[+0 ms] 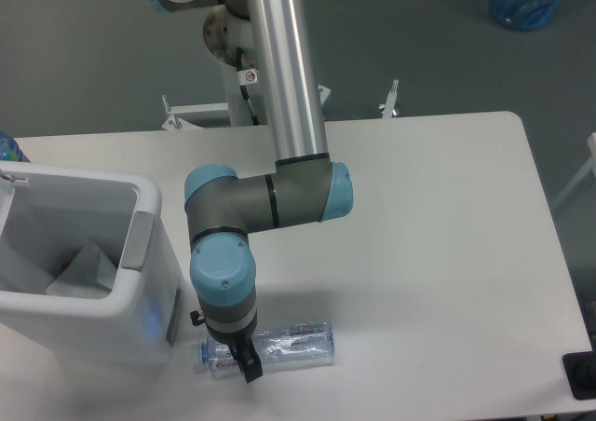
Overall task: Place the trash in the trash can
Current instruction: 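Lower the gripper around the bottle's middle and close it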
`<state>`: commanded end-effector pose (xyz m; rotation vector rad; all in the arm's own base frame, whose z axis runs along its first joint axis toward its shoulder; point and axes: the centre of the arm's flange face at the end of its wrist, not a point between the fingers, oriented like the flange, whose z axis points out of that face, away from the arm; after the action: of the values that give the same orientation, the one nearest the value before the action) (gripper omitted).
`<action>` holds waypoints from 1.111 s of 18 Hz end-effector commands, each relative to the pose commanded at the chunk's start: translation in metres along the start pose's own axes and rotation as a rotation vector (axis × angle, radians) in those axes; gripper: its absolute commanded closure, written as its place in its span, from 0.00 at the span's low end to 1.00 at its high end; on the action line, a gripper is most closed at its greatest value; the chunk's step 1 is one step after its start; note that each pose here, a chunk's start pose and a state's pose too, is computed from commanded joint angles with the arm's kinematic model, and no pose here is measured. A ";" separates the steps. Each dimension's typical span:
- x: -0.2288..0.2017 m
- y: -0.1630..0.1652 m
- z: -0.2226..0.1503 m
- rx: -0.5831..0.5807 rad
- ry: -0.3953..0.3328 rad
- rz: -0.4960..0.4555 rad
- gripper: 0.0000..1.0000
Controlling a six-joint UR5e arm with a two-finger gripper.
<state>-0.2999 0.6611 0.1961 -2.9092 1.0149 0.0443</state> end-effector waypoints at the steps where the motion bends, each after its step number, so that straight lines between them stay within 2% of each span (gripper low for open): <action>1: -0.001 -0.001 0.001 0.000 -0.001 0.000 0.00; 5: -0.007 -0.008 0.008 0.005 -0.013 -0.036 0.00; 11: -0.006 -0.007 0.012 -0.007 -0.015 -0.038 0.01; 12: -0.006 -0.007 0.012 -0.018 -0.020 -0.038 0.02; 14: -0.004 -0.013 0.010 -0.020 -0.022 -0.046 0.14; 20: -0.004 -0.013 0.005 -0.019 -0.030 -0.050 0.18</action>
<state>-0.2952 0.6743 0.1917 -2.9404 0.9417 0.0958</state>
